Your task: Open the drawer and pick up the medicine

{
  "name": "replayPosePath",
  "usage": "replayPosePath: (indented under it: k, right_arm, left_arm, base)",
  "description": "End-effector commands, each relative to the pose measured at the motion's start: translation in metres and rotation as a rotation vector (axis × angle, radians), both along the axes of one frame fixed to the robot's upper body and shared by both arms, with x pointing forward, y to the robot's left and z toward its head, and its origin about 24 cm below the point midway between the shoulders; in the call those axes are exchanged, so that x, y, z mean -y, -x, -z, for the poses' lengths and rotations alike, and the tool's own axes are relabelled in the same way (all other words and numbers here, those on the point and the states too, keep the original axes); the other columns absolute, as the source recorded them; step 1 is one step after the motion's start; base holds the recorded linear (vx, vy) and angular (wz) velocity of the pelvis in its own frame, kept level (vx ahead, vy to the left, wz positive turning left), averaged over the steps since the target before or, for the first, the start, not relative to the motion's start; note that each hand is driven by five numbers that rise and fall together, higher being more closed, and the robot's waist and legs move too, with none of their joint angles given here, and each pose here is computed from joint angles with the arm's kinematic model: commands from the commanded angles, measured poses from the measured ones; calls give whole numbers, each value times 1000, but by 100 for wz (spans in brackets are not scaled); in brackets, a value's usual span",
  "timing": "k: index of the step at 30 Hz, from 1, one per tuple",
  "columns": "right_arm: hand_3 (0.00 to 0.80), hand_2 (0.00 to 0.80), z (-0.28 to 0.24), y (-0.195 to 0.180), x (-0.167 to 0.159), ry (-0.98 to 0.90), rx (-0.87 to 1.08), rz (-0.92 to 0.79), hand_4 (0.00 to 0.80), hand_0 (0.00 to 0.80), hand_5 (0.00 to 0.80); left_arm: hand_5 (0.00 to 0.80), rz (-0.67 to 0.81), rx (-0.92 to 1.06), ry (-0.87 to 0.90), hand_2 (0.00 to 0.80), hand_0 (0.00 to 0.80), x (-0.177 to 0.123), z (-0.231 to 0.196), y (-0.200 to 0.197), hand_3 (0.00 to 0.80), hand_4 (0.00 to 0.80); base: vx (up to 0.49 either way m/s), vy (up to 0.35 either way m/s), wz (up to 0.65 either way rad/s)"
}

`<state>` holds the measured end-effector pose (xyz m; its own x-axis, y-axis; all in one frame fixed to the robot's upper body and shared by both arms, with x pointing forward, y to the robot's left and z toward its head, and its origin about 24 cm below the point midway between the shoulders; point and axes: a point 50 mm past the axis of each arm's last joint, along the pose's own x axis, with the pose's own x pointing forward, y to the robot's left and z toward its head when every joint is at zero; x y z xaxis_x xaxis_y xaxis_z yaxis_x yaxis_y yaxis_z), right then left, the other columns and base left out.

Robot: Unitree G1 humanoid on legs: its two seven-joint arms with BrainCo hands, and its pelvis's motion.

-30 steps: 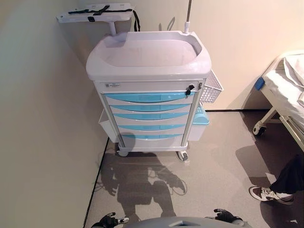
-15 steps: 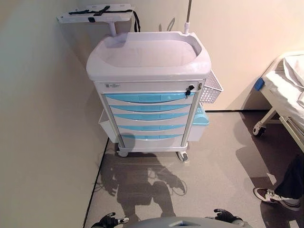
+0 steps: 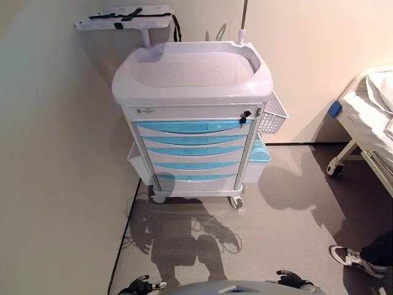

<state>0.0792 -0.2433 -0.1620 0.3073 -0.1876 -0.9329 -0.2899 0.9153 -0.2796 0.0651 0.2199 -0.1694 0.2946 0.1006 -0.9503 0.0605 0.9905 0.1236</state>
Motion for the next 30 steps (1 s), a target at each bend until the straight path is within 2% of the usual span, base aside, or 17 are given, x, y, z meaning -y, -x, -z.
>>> replayPosePath:
  k: [1, 7, 13, 18, 20, 21, 30]
  right_arm:
    - [0, 0, -1, -12, -4, 8, 8, -51, 0, 0, 0]
    - [0, 0, -2, -13, -1, 16, 16, -29, 0, 0, 0]
    - [0, 0, -6, -23, 4, 27, 51, -11, 0, 0, 0]
    - [0, 0, -12, -41, 9, 45, 115, -4, 0, 0, 0]
    - [0, 0, -13, -44, 9, 46, 127, -6, 0, 0, 0]
    - [0, 0, -17, -53, 10, 54, 158, -9, 0, 0, 0]
    - [0, 0, -33, -87, 15, 69, 276, 0, 0, 0, 0]
  left_arm:
    - [0, -17, 19, -12, 0, 0, -2, -2, -15, 0, 0]
    - [0, -49, 64, -12, 0, 0, -4, -5, -25, 0, 0]
    - [0, -102, 178, -7, 0, 0, -7, -13, -52, 0, 0]
    - [0, -199, 426, 27, 0, 0, -10, -39, -104, 0, 0]
    - [0, -218, 464, 36, 0, 0, -11, -43, -111, 0, 0]
    - [0, -261, 590, 66, 0, 0, -12, -61, -135, 0, 0]
    - [0, -321, 950, 204, 0, 0, -1, -128, -205, 0, 0]
  base:
    - [0, 0, 0]
    - [0, 0, 0]
    - [-7, 2, 0]
    - [-78, 12, 0]
    - [-86, 5, -1]
    - [-133, 5, 0]
    - [-78, 15, -4]
